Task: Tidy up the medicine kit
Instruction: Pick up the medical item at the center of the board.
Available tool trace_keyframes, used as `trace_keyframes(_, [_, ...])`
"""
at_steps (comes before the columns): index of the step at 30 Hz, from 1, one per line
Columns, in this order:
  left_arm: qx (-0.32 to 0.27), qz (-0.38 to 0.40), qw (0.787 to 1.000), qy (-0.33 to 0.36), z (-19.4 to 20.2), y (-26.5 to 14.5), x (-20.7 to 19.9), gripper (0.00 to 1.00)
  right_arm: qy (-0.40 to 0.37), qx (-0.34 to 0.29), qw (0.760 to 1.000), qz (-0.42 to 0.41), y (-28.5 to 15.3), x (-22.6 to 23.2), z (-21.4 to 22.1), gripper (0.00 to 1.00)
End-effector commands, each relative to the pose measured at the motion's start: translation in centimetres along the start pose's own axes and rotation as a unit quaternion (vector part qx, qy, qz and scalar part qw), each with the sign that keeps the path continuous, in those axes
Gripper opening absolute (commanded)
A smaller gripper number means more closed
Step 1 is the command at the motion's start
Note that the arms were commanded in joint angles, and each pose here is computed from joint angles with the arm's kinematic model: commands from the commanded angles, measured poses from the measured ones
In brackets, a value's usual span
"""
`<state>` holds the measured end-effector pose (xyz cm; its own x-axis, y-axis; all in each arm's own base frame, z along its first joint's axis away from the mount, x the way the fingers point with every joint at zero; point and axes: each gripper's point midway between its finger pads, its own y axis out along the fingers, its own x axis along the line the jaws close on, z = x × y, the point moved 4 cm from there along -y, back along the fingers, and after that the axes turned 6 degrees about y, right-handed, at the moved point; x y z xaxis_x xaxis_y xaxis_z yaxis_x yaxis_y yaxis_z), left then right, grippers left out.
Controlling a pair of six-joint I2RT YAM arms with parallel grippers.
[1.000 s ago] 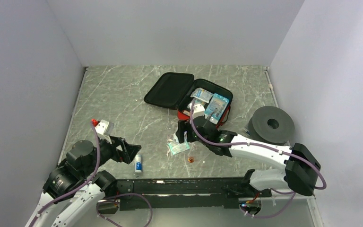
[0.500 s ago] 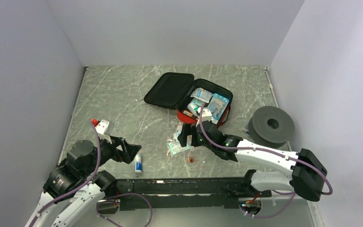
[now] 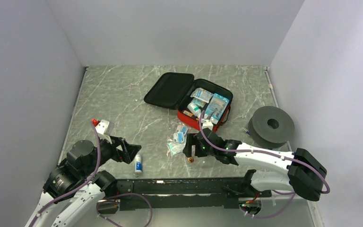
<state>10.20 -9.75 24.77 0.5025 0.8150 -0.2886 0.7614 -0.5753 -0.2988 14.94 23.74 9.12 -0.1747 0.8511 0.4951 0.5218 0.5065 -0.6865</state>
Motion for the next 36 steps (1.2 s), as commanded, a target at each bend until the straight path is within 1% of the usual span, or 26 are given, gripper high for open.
trace_keyframes(1, [-0.009, -0.005, 1.0, 0.002, -0.5, 0.0, 0.1, 0.99, 0.005, 0.016, 0.999, 0.034, 0.2, -1.1, 1.1, 0.82])
trace_keyframes(5, [-0.009, -0.005, 1.0, 0.002, -0.5, 0.0, 0.1, 0.99, -0.021, 0.034, 0.997, 0.063, 0.6, -1.6, 2.2, 0.77])
trace_keyframes(8, [-0.009, -0.005, 1.0, 0.003, -0.5, 0.0, 0.1, 0.99, -0.044, 0.032, 0.996, 0.077, 0.8, -1.2, 2.9, 0.76])
trace_keyframes(15, [-0.012, -0.004, 1.0, 0.004, -0.5, 0.0, 0.1, 0.99, -0.064, 0.036, 0.993, 0.092, 1.1, -1.0, 3.4, 0.75])
trace_keyframes(20, [-0.012, -0.004, 1.0, 0.004, -0.6, 0.0, 0.1, 0.99, -0.08, 0.025, 0.989, 0.125, 1.0, -1.1, 3.4, 0.71])
trace_keyframes(27, [-0.015, -0.004, 1.0, 0.004, -0.6, -0.1, 0.1, 0.99, -0.093, 0.022, 0.986, 0.138, 1.2, -0.7, 3.9, 0.65])
trace_keyframes(31, [-0.013, -0.003, 1.0, 0.003, -0.6, -0.1, 0.1, 0.99, -0.102, 0.019, 0.984, 0.142, 1.3, -0.1, 3.8, 0.58])
trace_keyframes(36, [-0.015, -0.003, 1.0, 0.004, -0.6, -0.1, 0.1, 0.99, -0.114, 0.015, 0.982, 0.148, 1.5, 0.5, 3.9, 0.55])
